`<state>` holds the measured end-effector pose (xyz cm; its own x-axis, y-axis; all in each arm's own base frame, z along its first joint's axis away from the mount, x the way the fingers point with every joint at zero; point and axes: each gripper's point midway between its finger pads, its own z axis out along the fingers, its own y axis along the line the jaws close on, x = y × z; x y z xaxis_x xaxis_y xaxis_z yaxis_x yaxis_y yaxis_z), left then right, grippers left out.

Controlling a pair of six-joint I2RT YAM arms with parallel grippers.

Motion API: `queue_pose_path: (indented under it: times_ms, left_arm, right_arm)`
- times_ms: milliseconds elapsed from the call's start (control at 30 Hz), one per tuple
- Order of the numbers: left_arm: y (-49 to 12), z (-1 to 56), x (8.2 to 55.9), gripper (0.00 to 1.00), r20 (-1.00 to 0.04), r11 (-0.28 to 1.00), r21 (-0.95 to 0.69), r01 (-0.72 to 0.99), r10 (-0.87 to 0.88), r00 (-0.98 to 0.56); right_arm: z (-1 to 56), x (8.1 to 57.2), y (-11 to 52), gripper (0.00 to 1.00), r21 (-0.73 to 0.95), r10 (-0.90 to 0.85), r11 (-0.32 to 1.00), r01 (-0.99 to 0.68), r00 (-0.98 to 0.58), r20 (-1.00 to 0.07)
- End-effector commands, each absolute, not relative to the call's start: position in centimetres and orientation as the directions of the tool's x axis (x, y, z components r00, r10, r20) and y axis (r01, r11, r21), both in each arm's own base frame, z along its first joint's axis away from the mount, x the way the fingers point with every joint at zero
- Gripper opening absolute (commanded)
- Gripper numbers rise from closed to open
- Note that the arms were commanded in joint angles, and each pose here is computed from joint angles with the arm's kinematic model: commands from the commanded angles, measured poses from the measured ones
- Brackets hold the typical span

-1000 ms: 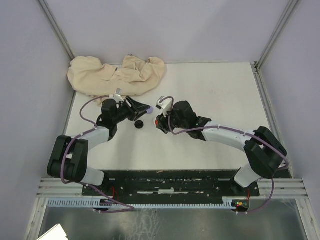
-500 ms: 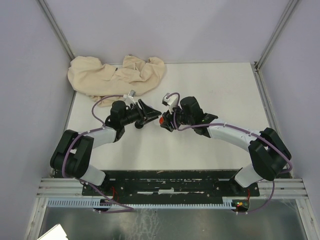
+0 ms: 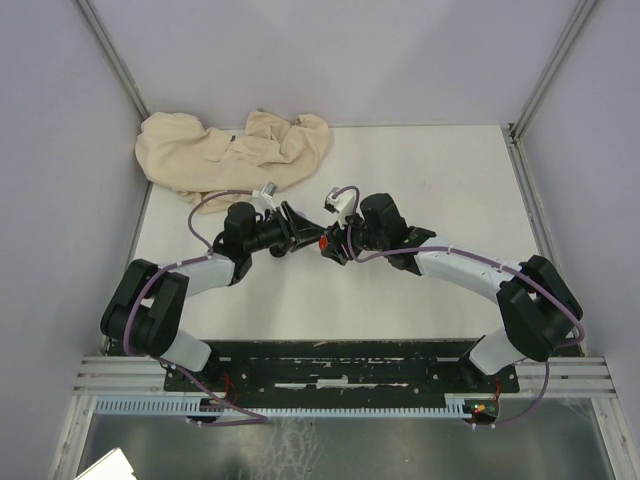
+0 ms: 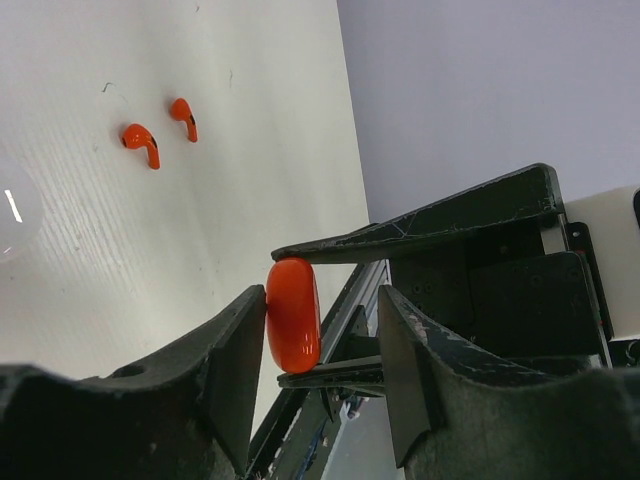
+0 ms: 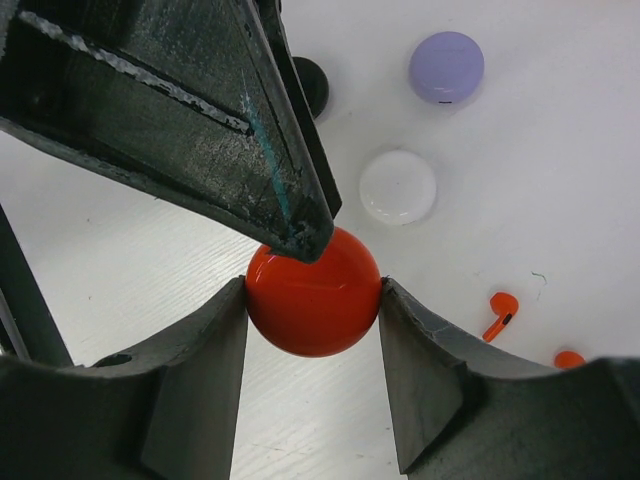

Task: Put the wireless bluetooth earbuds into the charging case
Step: Pick up the charging case at the center of the board.

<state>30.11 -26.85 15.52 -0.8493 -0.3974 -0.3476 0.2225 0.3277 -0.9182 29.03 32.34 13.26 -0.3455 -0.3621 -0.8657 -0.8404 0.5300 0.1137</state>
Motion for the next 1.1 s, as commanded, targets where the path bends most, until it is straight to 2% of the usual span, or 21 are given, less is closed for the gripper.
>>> queue_pose_path:
  times_ms: [0,533,767,900,1000,1067]
  left_arm:
    - [-27.3,16.0,29.6,0.54,-0.407,0.326,-0.897,0.297,-0.351,-0.843]
    - [-27.8,15.3,28.7,0.47,-0.404,0.331,-0.894,0.301,-0.31,-0.86]
    - [-27.8,15.2,28.6,0.34,-0.409,0.333,-0.892,0.306,-0.304,-0.86]
    - [-27.9,15.2,28.5,0.32,-0.413,0.332,-0.89,0.312,-0.298,-0.861]
    - [-28.0,15.2,28.4,0.25,-0.418,0.332,-0.888,0.318,-0.293,-0.86]
    - [-28.0,15.2,28.4,0.15,-0.421,0.333,-0.887,0.32,-0.293,-0.859]
  right_arm:
    - [16.4,29.7,32.9,0.22,0.092,-0.308,0.517,-0.851,-0.285,-0.908]
    - [16.4,30.1,32.9,0.22,0.093,-0.305,0.525,-0.846,-0.289,-0.907]
    - [16.4,30.2,32.8,0.22,0.093,-0.304,0.53,-0.843,-0.291,-0.907]
    - [16.5,30.2,32.8,0.22,0.096,-0.301,0.53,-0.843,-0.292,-0.908]
    - [16.5,30.2,32.8,0.22,0.097,-0.3,0.53,-0.842,-0.293,-0.908]
    - [16.5,30.2,32.8,0.24,0.097,-0.298,0.531,-0.842,-0.293,-0.908]
